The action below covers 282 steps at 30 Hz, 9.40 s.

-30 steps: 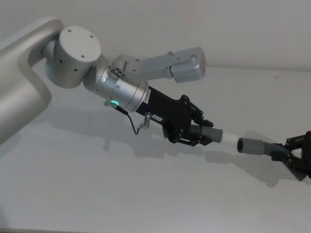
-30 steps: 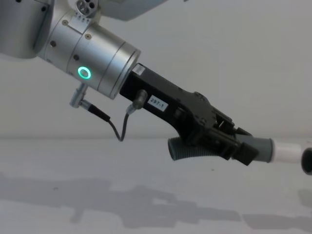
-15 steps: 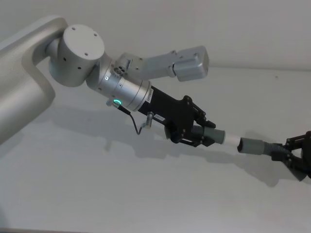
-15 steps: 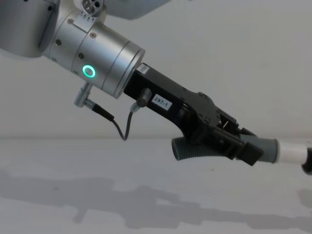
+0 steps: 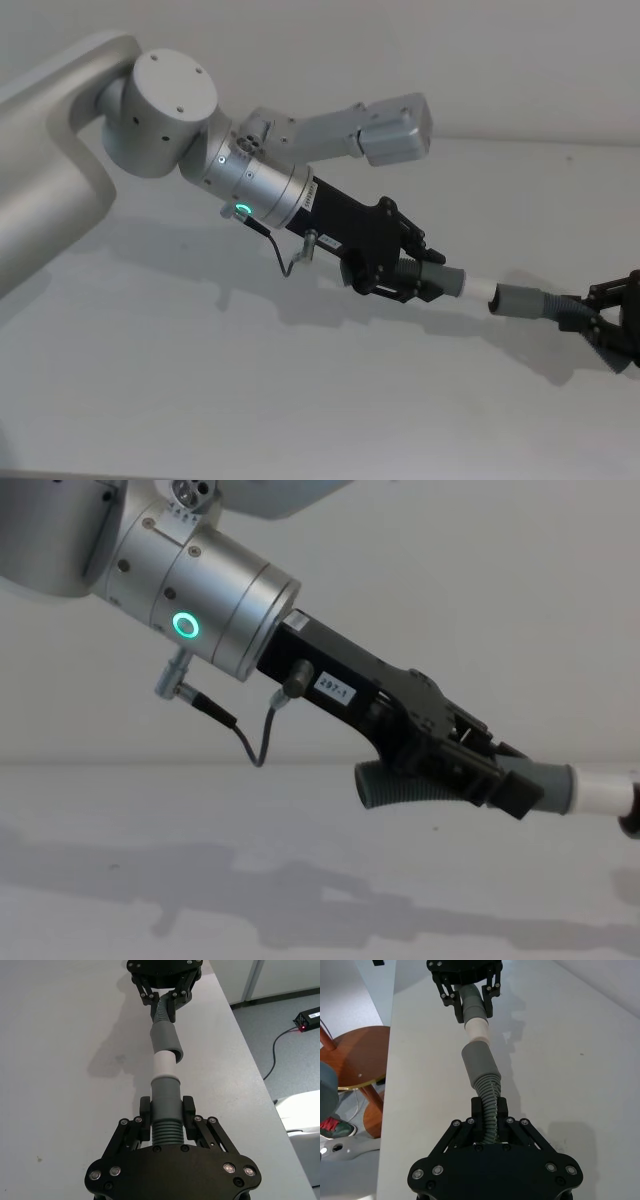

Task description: Use both hands to pick up one end of the pipe from the table, align the ends, and insert them.

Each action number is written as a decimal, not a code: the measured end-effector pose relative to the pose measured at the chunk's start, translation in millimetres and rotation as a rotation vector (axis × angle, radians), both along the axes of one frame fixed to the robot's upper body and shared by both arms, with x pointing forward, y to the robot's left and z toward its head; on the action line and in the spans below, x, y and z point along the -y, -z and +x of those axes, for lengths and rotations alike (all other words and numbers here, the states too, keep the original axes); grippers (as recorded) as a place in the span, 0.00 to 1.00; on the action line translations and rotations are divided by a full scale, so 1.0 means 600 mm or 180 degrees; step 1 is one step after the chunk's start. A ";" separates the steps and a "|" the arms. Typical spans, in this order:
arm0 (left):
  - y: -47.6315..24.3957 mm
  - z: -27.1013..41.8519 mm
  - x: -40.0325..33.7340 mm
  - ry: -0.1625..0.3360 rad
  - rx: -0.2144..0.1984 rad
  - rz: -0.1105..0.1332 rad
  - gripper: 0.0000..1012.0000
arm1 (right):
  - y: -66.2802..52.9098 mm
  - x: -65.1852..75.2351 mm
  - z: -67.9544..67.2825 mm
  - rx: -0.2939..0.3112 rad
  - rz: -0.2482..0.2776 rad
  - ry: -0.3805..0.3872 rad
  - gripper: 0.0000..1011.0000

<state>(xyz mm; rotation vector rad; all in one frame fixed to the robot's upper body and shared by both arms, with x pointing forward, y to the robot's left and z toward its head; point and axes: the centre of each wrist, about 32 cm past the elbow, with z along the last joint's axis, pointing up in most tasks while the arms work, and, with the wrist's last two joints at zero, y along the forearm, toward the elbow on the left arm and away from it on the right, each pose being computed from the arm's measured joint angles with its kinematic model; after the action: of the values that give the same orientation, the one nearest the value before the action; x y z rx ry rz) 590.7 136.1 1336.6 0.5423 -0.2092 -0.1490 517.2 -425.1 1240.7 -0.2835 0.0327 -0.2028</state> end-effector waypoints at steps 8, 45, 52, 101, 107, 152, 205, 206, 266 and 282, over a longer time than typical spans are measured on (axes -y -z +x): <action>0.000 0.000 0.000 0.0002 -0.0006 0.0004 0.36 | 0.000 0.000 0.000 0.0000 0.0000 0.0000 0.16; 0.002 -0.004 -0.004 -0.0010 -0.0052 0.0047 0.36 | 0.000 0.000 0.000 0.0000 0.0000 0.0000 0.16; 0.002 -0.002 -0.003 -0.0040 -0.0073 0.0065 0.36 | 0.000 0.000 0.000 0.0000 0.0000 0.0000 0.16; 0.001 -0.004 0.000 -0.0047 -0.0102 0.0070 0.36 | 0.000 0.000 0.000 0.0000 0.0000 0.0000 0.16; 0.004 -0.003 0.002 -0.0088 -0.0099 0.0091 0.36 | 0.000 0.000 0.000 0.0000 0.0000 0.0000 0.16; 0.005 -0.003 0.001 -0.0123 -0.0071 0.0138 0.36 | 0.000 0.000 0.000 0.0039 -0.0021 0.0002 0.16; 0.002 -0.005 -0.005 -0.0185 -0.0033 0.0186 0.36 | 0.001 -0.010 0.005 0.0069 -0.0116 0.0026 0.16; 0.002 -0.005 -0.005 -0.0185 -0.0033 0.0186 0.36 | 0.001 -0.010 0.005 0.0068 -0.0115 0.0026 0.16; 0.002 -0.004 -0.005 -0.0185 -0.0033 0.0186 0.36 | 0.002 -0.023 0.011 0.0064 -0.0098 0.0047 0.16; 0.002 -0.004 -0.006 -0.0188 -0.0032 0.0188 0.36 | 0.002 -0.027 0.013 0.0056 -0.0101 0.0036 0.16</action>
<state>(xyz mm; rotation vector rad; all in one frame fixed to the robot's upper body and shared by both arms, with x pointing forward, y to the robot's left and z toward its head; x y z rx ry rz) 588.1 139.5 1335.5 0.6057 -0.1790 -0.1007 525.3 -408.9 1239.6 -0.3131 0.0136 -0.2173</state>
